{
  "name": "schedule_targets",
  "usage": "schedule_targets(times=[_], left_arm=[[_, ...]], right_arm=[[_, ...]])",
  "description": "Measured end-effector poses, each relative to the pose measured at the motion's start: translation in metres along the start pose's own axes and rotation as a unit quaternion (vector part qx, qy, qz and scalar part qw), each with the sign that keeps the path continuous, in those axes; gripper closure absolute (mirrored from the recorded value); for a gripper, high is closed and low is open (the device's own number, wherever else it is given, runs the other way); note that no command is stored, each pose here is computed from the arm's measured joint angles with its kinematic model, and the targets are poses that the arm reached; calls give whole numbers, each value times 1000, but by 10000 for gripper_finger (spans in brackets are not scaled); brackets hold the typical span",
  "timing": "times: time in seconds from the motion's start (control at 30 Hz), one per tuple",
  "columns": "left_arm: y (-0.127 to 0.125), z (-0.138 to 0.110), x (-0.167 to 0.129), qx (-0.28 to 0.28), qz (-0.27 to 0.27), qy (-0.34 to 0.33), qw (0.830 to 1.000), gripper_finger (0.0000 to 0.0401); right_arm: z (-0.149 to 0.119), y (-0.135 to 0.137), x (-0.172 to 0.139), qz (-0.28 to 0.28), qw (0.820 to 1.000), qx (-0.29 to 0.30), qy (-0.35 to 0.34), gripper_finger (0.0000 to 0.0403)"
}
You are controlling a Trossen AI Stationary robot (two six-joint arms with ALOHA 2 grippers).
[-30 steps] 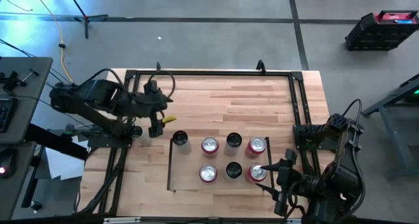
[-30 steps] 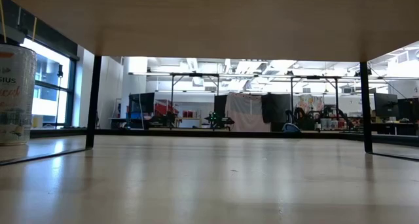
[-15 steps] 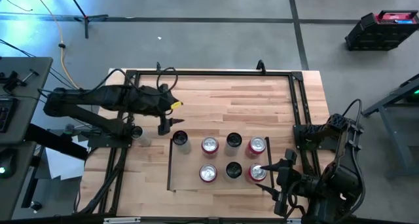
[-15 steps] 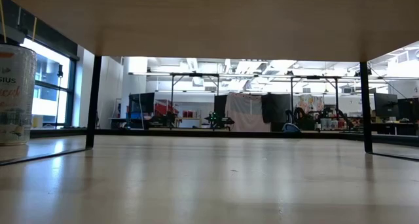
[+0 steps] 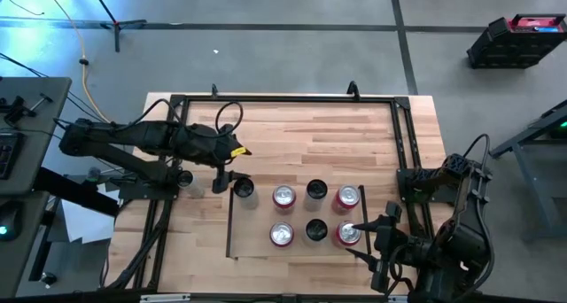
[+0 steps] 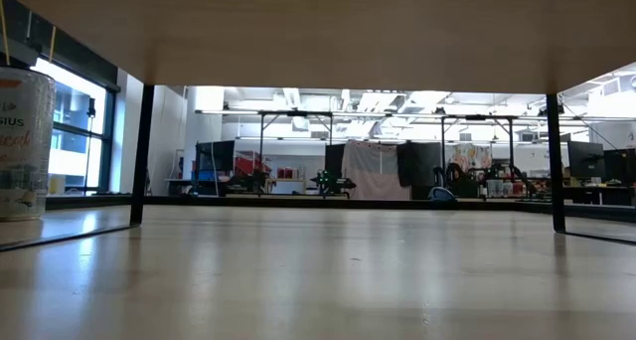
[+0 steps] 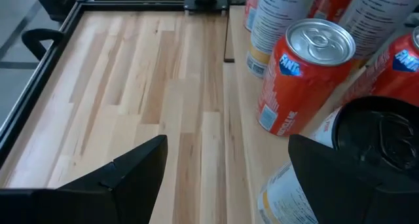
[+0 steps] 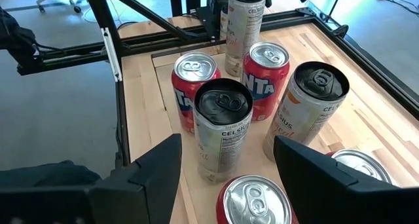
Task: Place canned beverage on shelf
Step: Put the top white yellow soda can on the shelf
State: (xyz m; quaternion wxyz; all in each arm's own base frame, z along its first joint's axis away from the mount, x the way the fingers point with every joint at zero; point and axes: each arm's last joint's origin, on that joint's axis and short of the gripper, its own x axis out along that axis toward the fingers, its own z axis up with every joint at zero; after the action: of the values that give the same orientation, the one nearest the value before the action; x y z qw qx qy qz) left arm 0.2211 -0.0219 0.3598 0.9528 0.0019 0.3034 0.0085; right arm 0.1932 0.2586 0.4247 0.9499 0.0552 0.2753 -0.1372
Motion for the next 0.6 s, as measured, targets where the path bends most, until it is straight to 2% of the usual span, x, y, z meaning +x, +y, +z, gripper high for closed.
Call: schedule_targets(times=[0.6], left_arm=[[-1,0,0,-5,-9,-2,1000,91]], right_arm=[[1,-1,1,-10,1000,-3,-12,174]])
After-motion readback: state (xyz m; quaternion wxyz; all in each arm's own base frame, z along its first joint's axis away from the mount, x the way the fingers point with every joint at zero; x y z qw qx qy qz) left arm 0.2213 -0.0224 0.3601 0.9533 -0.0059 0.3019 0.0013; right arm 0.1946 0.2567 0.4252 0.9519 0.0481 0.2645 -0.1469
